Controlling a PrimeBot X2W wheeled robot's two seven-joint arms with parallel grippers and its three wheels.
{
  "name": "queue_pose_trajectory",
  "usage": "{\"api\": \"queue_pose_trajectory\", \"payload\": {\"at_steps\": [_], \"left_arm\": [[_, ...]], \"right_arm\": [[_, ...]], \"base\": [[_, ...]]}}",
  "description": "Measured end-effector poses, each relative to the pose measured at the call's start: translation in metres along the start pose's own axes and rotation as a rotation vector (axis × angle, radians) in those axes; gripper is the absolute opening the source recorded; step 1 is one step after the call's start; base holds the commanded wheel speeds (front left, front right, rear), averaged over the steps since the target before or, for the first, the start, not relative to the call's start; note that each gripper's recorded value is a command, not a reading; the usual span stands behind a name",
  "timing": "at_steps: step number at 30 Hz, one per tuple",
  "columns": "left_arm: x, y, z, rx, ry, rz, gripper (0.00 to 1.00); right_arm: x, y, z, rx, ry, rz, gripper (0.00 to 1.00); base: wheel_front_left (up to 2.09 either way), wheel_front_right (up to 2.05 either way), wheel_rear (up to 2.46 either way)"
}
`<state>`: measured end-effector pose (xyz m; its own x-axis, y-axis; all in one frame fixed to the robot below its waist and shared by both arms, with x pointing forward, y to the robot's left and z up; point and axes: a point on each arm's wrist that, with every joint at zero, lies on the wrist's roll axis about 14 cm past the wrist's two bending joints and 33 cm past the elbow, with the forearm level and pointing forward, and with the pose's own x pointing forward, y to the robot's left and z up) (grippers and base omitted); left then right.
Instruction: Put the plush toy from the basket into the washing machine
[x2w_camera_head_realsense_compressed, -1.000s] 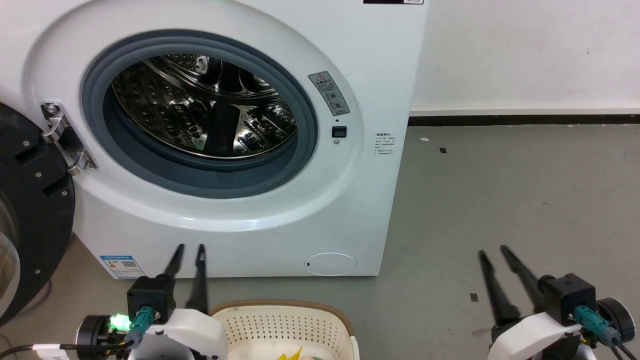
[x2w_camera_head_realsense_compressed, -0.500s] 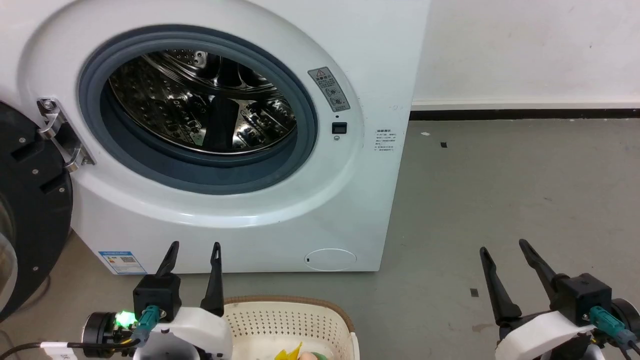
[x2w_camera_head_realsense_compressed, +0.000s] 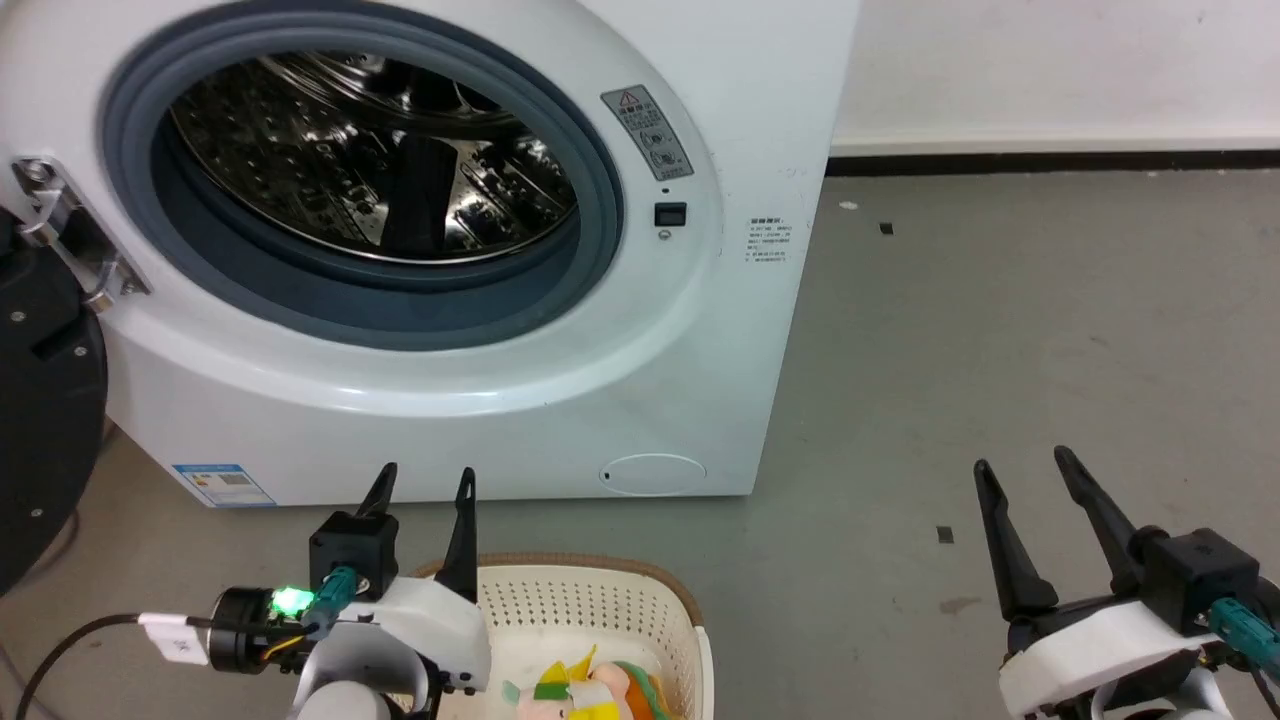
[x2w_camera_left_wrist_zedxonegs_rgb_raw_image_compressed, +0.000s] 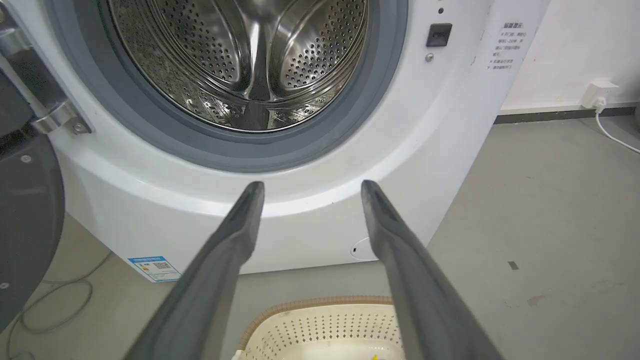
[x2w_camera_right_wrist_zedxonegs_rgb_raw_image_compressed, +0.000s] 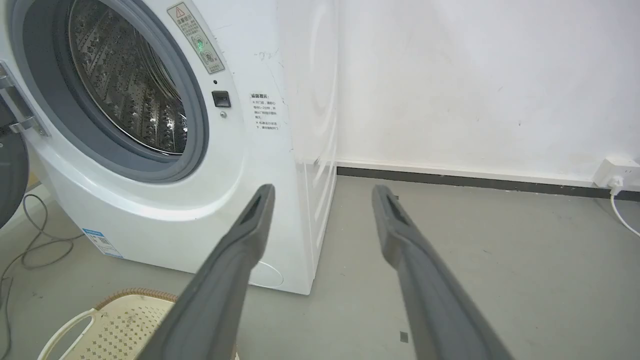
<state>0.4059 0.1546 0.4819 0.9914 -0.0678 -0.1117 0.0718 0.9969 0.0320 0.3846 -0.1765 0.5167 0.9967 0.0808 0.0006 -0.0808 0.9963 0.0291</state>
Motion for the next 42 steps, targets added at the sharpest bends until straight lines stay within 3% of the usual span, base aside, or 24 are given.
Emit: {"api": "queue_pose_trajectory", "payload": {"at_steps": [22,42], "left_arm": [[0.039,-0.039,-0.114,-0.036,0.379,-0.141,1.0],[0.027,-0.061,-0.229,-0.024,0.821,-0.251,1.0]], "right_arm": [[0.037,-0.019,-0.023,0.066,0.013,-0.048,1.0],[0.068,-0.035,-0.058,0.108,0.043,-0.089,1.0]], "base": [[0.0,0.0,0.0],[0.0,0.0,0.0]]}}
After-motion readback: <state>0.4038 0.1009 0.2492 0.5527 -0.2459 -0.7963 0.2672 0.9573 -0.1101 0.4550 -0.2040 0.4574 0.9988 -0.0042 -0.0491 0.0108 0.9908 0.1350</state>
